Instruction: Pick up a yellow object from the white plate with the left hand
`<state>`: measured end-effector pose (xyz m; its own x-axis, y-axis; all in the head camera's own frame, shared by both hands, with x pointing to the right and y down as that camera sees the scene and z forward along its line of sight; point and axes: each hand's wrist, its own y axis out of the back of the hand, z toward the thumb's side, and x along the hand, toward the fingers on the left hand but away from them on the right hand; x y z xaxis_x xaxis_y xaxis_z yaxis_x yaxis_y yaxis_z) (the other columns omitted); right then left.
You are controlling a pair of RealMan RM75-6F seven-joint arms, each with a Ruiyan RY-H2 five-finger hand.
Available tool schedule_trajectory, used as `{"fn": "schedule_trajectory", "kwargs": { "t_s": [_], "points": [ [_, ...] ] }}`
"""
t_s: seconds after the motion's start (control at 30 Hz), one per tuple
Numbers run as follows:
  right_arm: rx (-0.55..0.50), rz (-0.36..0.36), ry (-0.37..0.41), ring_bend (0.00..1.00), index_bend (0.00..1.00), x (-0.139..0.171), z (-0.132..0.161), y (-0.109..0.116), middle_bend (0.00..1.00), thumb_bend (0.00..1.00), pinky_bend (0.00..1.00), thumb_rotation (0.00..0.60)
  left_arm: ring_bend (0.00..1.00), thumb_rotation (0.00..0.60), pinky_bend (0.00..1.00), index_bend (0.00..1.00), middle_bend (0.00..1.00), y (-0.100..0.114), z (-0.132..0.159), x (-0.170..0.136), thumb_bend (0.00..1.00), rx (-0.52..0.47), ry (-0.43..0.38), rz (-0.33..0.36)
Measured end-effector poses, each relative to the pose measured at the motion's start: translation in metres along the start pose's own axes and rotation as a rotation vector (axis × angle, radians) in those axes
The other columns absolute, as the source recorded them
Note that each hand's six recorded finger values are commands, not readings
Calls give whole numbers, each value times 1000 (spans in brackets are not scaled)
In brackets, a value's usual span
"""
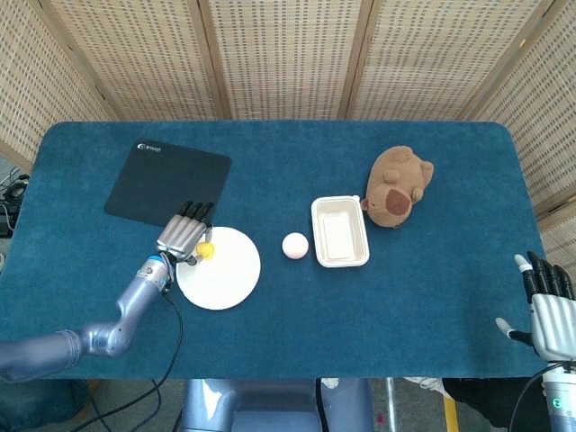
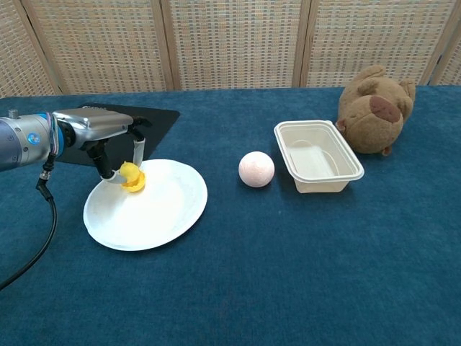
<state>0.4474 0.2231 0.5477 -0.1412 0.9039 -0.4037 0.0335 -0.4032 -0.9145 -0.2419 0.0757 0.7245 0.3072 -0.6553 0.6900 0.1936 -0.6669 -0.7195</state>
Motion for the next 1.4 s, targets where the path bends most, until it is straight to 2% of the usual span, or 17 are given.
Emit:
{"fn": "schedule_trajectory", "kwargs": {
  "t_s": [0.1,0.33,0.5,0.6,0.7,0.8,0.93,1.07,1.27,1.4],
  "points": [
    [2,0,0,0,27,0,0,0,0,0,0,600,0,600,0,332,0,-1,1,0,206,1,-5,0],
    [1,3,1,0,28,0,1,-1,0,0,0,600,0,600,0,178,0,5,-3,-4,174,-12,-9,10],
    [-2,5,8,0,29,1,3,-1,0,0,0,600,0,600,0,9,0,22,-9,-18,167,-45,-21,49],
    [-5,2,15,0,32,3,4,0,0,0,0,600,0,600,0,0,0,38,-19,-34,164,-71,-21,97],
    [-9,-1,19,0,32,4,5,1,0,0,0,600,0,600,0,0,0,52,-38,-59,142,-103,-1,164],
    [-9,2,17,0,32,4,4,1,0,0,0,600,0,600,0,0,0,57,-68,-90,98,-138,45,227],
    [-2,8,24,0,29,4,6,-1,0,0,0,600,0,600,0,0,0,49,-109,-139,82,-211,133,289],
    [2,12,35,0,29,5,7,-2,0,0,0,600,0,600,0,0,0,33,-146,-193,81,-268,237,341],
    [0,-6,57,0,29,9,11,2,0,0,0,600,0,600,0,0,0,12,-166,-249,80,-289,294,379],
    [-3,-13,67,0,29,12,13,4,0,0,0,600,0,600,0,0,0,4,-165,-266,83,-296,302,384]
  ]
}}
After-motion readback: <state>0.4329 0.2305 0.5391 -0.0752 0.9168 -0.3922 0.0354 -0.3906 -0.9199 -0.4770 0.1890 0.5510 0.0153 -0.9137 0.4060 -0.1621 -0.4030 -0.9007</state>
